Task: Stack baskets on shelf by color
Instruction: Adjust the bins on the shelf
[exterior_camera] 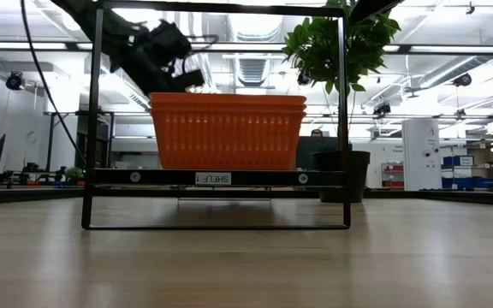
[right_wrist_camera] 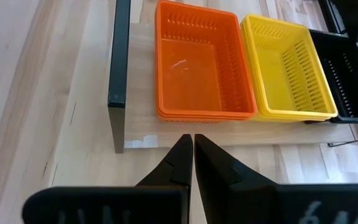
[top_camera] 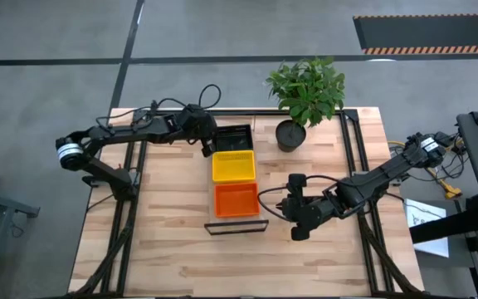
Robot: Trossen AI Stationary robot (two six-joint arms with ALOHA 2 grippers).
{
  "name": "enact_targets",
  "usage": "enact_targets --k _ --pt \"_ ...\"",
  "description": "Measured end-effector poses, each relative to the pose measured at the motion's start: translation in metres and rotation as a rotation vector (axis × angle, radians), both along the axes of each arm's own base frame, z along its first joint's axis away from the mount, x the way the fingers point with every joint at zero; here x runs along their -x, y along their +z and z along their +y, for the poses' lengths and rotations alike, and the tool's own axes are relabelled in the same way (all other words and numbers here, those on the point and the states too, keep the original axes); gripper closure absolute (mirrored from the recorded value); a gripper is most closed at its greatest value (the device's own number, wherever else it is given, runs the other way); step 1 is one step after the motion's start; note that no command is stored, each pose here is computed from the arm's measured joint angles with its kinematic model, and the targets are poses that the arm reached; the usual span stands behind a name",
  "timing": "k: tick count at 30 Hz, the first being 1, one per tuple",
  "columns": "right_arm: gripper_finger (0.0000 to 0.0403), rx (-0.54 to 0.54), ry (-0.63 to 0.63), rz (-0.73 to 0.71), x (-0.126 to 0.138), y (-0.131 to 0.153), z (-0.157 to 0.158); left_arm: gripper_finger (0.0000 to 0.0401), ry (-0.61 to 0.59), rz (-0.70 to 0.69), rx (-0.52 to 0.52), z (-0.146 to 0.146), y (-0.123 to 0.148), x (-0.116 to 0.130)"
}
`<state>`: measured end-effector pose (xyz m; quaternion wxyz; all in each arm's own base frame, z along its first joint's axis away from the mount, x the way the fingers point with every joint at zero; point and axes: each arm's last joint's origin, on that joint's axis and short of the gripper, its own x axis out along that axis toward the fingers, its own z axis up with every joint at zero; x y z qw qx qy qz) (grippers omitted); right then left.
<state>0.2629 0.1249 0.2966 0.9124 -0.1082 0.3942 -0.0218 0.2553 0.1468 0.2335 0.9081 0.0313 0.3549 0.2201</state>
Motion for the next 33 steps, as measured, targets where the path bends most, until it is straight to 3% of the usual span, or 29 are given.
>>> enact_targets --k 9,21,25,29,33 --pt "0.0394 -0.001 -0.002 0.0 0.0 0.0 0.0 0.0401 0.066 0.106 0.0 0.011 -0.027 -0.008" --pt "0.0394 -0.004 -0.007 0.002 0.0 -0.001 0.0 0.0401 0.045 0.019 -0.024 0.007 -0.009 -0.008" --pt "0.0394 -0.004 -0.014 0.009 0.001 -0.005 -0.001 0.0401 0.01 -0.019 -0.039 -0.009 0.017 0.005" --pt "0.0394 -0.001 -0.019 0.019 0.002 -0.009 -0.001 0.0401 0.001 0.03 -0.013 -0.026 0.034 0.032" --pt "0.0394 0.016 -0.035 0.022 0.002 -0.012 -0.002 0.0401 0.013 0.078 0.011 -0.033 0.027 0.05"
